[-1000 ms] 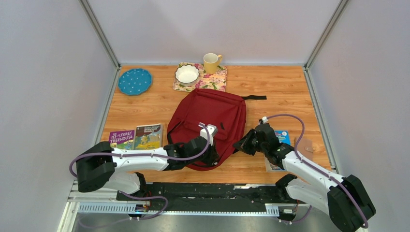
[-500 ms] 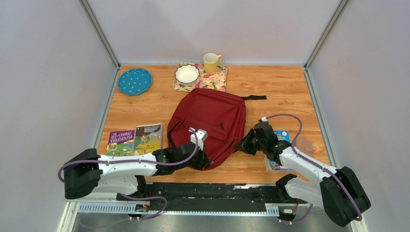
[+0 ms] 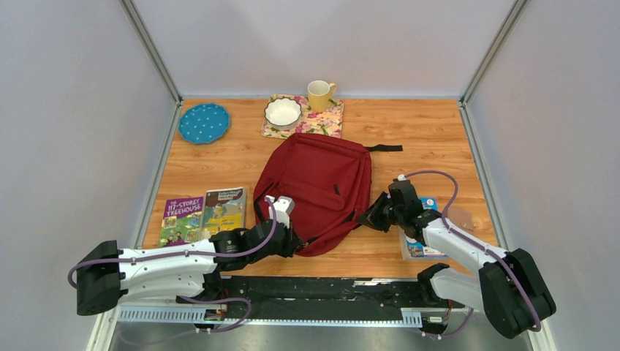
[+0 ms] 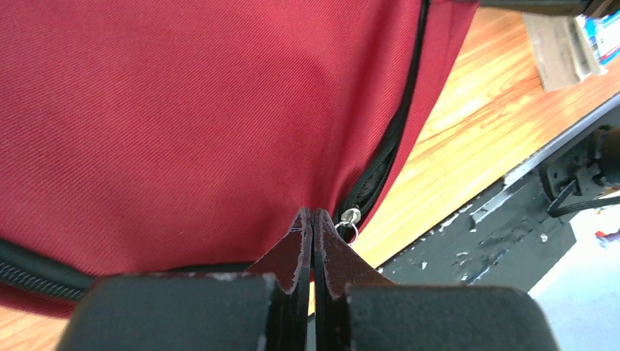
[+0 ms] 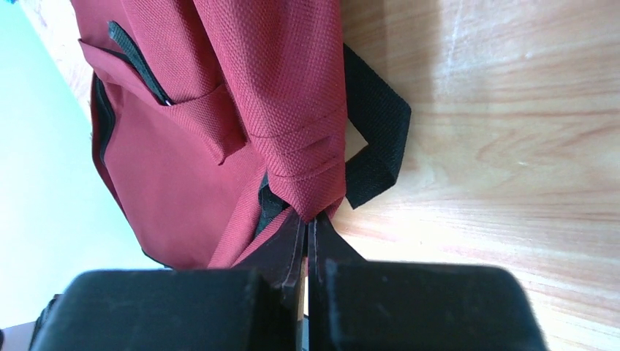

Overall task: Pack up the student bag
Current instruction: Unzip the student bag at the center of the board.

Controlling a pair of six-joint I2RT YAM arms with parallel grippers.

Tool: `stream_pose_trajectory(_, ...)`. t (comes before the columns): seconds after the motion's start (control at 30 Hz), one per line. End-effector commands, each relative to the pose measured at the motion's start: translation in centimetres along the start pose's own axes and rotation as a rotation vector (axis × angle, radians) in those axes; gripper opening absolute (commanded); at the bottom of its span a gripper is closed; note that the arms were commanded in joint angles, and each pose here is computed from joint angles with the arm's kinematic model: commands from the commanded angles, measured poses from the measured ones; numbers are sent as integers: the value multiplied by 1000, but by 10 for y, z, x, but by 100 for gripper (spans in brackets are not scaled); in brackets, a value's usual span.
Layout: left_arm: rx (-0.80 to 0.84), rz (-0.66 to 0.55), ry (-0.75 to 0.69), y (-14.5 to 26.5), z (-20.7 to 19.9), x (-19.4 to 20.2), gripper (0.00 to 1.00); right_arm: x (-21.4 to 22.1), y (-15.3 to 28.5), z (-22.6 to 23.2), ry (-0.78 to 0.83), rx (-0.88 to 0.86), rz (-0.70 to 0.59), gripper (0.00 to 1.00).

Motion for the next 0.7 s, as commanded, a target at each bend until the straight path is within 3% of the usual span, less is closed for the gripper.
stream_pose_trajectory(0.0, -69, 34, -35, 5, 15, 8, 0, -41, 5, 24, 59, -69, -137, 0)
stream_pose_trajectory(0.07, -46, 32, -31, 4, 10, 6, 0, -39, 7, 32, 89, -112, -107, 3)
stream_pose_trajectory(0.1, -36, 38, -28, 3, 7, 7, 0, -38, 8, 34, 123, -122, -88, 10)
stream_pose_trajectory(0.13, -7, 25, -20, 1, 1, 4, 0, -39, 11, 40, 137, -138, -75, 25)
stream_pose_trajectory(0.17, 14, 14, -15, 0, -6, -1, 0, -32, 15, 40, 151, -148, -24, 51)
stream_pose_trajectory(0.27, 77, -2, -18, -3, -28, -12, 0, -17, 31, 26, 142, -92, 1, 74)
stream_pose_trajectory(0.37, 131, 4, -36, -9, -51, -22, 0, -1, 55, 13, 123, -65, -24, 80)
stream_pose_trajectory(0.43, 162, 37, -49, -16, -62, -20, 0, 8, 69, 18, 81, -147, -45, 85)
stream_pose_trajectory(0.67, 234, 99, -70, -31, -93, -21, 0, 50, 71, 15, -107, -182, 83, 86)
Point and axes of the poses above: each gripper's point midway between its finger pads, its own y axis back along the fingers, its own z axis along the line the jaws close on, x = y × z, the point moved 5 cm from there along y, back along the fingers, and after that the axes turned 9 degrees about y, right-handed, at the moved point
